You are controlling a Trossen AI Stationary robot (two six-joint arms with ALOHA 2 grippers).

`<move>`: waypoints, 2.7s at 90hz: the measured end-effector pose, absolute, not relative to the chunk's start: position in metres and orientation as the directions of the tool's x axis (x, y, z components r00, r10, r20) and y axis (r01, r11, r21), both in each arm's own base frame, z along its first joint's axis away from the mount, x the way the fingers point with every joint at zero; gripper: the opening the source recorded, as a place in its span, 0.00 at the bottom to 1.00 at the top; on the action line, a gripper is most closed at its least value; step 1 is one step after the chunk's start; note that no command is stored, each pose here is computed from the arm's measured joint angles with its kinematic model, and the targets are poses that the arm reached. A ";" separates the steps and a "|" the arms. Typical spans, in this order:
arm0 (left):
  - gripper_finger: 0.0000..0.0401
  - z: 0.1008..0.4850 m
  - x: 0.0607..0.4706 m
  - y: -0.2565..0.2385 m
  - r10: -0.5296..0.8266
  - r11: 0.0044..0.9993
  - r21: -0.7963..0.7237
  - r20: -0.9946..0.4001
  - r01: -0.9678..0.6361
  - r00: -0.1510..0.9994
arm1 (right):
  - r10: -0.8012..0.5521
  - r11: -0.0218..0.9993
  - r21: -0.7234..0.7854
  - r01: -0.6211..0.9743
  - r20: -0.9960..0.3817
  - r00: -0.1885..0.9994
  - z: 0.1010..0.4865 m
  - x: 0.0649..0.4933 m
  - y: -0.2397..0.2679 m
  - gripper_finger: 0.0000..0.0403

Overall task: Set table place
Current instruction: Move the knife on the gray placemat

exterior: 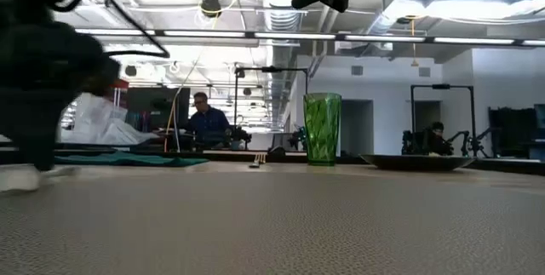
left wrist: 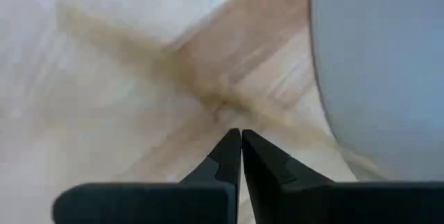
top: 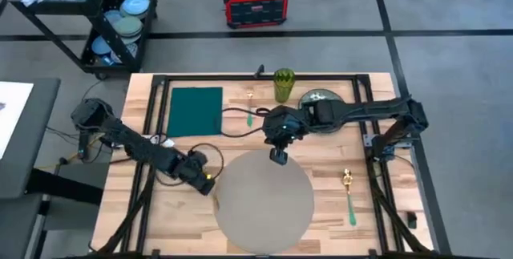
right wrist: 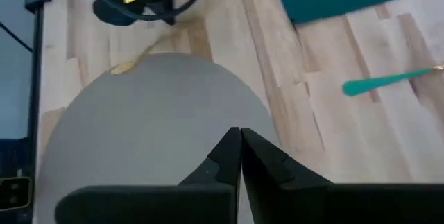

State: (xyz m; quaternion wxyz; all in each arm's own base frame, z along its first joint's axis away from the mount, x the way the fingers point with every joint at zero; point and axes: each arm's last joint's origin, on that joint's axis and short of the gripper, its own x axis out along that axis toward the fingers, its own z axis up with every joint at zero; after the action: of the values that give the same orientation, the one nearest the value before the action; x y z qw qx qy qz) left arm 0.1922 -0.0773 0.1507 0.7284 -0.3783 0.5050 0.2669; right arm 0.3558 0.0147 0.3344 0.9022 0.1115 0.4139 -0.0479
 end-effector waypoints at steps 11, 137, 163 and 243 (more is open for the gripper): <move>0.00 0.158 0.204 -0.052 0.078 0.542 -0.319 -0.902 -0.778 0.424 | 0.010 0.973 0.159 0.165 -0.748 0.664 0.328 0.365 0.016 0.00; 0.00 0.185 0.321 -0.051 -0.005 0.781 -0.315 -0.867 -0.539 0.498 | 0.046 0.976 0.163 0.145 -0.805 0.592 0.318 0.362 0.029 0.00; 0.00 0.168 0.295 -0.062 -0.016 0.864 -0.180 -0.943 -0.471 0.331 | 0.061 0.980 0.152 0.128 -0.844 0.533 0.314 0.356 0.038 0.00; 0.00 0.183 0.136 -0.120 -0.092 0.749 -0.582 -0.565 -0.316 0.820 | 0.234 0.907 -0.002 -0.421 -0.829 0.508 0.214 0.433 0.031 0.35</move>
State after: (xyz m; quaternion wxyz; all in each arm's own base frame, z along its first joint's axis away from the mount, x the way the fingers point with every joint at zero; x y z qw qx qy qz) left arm 0.1360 -0.1197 0.1825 0.8880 -0.3487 0.2931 0.0631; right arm 0.4334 0.0314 0.2138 0.8623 -0.1022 0.4581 0.1900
